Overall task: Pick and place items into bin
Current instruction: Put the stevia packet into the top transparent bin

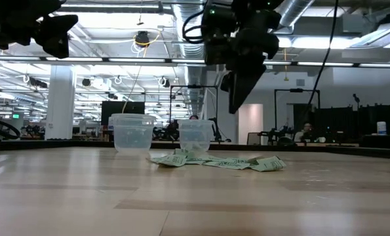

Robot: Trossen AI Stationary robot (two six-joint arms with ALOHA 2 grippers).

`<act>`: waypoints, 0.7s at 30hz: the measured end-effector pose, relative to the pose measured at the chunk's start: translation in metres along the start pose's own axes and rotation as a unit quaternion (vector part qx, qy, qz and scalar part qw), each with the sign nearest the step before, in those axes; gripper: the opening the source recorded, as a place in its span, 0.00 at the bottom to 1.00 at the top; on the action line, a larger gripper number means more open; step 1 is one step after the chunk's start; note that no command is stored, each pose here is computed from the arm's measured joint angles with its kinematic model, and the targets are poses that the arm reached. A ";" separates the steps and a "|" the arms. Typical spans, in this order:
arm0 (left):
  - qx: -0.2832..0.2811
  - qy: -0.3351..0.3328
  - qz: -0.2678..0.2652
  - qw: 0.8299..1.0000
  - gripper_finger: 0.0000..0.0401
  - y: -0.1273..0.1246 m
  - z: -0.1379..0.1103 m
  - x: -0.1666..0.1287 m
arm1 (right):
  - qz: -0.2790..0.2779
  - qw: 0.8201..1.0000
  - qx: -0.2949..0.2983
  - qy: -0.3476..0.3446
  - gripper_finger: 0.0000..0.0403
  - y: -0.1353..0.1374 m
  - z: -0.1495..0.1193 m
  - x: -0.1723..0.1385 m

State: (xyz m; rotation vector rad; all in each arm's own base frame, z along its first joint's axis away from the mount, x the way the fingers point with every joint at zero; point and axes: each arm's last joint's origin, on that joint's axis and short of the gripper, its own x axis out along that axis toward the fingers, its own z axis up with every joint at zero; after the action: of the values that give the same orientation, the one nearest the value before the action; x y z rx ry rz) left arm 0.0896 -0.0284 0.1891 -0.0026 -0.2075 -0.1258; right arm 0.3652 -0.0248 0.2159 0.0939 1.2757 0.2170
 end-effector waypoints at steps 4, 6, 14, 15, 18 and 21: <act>0.001 0.000 0.000 1.000 0.41 0.000 0.000 0.000 | -0.036 0.999 0.029 0.014 0.41 0.017 -0.002 0.009; 0.006 0.000 0.000 1.000 0.41 0.000 0.000 0.000 | -0.044 0.998 0.043 0.017 0.41 0.025 -0.004 0.014; 0.030 0.009 0.000 1.000 0.41 0.000 -0.002 0.000 | -0.082 0.992 0.097 0.002 0.41 0.053 -0.004 0.026; 0.031 0.015 -0.001 0.999 0.41 0.000 -0.003 0.000 | -0.089 0.991 0.101 0.000 0.41 0.055 -0.004 0.026; 0.026 0.043 -0.002 0.999 0.41 0.000 -0.008 0.000 | -0.094 0.989 0.110 -0.007 0.41 0.061 -0.004 0.028; 0.024 0.073 0.008 0.997 0.41 0.000 -0.014 -0.001 | -0.089 0.989 0.120 -0.018 0.41 0.064 -0.002 0.028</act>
State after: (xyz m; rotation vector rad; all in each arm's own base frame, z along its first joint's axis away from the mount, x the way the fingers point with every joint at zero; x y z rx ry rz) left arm 0.0916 -0.0283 0.1749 0.0519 -0.0638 -0.1039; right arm 0.3643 0.0439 0.2012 0.1882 1.2617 -0.0931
